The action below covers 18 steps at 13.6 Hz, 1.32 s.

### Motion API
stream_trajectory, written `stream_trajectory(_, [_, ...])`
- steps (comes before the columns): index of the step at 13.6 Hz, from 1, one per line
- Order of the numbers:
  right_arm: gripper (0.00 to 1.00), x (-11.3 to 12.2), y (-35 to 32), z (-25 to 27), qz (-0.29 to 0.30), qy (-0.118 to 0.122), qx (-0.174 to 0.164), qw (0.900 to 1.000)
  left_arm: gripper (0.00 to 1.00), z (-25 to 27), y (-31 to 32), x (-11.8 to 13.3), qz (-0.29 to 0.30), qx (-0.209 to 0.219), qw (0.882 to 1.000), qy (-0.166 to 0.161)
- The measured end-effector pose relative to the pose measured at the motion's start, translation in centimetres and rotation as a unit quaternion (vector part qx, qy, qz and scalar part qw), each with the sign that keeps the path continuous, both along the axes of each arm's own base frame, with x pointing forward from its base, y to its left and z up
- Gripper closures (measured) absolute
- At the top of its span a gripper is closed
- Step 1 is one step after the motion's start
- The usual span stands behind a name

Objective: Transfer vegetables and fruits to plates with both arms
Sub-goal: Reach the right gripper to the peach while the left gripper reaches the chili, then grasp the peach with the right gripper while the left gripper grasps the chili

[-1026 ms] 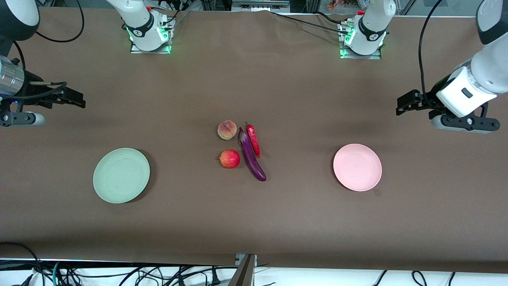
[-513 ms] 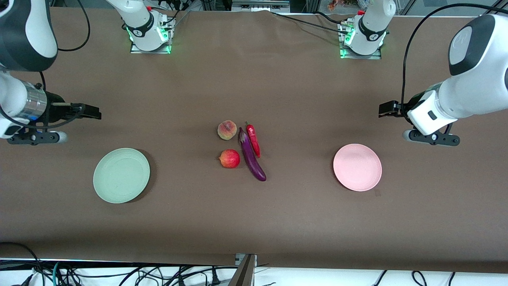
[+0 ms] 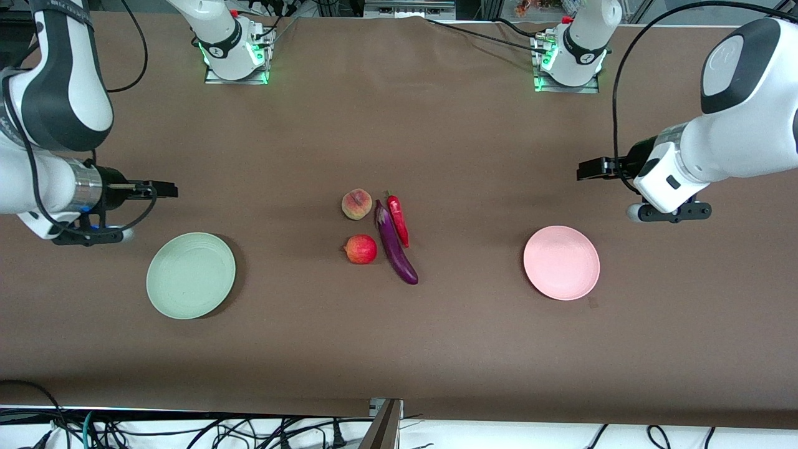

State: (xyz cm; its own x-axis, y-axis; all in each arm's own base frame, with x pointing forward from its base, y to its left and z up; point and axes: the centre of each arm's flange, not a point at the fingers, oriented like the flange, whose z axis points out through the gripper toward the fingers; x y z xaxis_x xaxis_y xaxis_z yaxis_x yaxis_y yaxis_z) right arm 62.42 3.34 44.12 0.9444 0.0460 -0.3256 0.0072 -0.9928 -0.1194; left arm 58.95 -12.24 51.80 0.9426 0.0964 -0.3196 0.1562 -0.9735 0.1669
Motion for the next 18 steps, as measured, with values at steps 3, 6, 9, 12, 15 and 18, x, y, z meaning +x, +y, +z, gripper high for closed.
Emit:
stream_trajectory(3, [0.00,0.8,2.2,-2.9,-0.008,0.012,0.046,0.999,0.00,-2.2,-4.6,0.4,0.027,-0.018,0.999,0.008])
stream_trajectory(6, [0.00,1.6,6.4,-7.0,-0.021,0.017,0.036,0.999,0.00,-9.5,-11.6,1.1,0.068,-0.010,0.998,0.013])
stream_trajectory(9, [0.00,1.6,10.9,-9.3,-0.041,0.017,0.022,0.999,0.00,-18.8,-21.3,-3.2,0.103,0.009,0.995,0.002])
stream_trajectory(12, [0.00,1.1,14.8,-10.8,-0.069,0.029,0.034,0.997,0.00,-25.1,-27.7,-8.2,0.147,0.038,0.988,0.006])
stream_trajectory(15, [0.00,0.6,18.7,-13.3,-0.089,0.029,0.023,0.995,0.00,-28.9,-31.9,-11.1,0.182,0.076,0.980,-0.021])
stream_trajectory(18, [0.00,0.1,21.5,-16.0,-0.114,0.029,0.009,0.993,0.00,-31.7,-33.8,-12.3,0.208,0.079,0.975,-0.022])
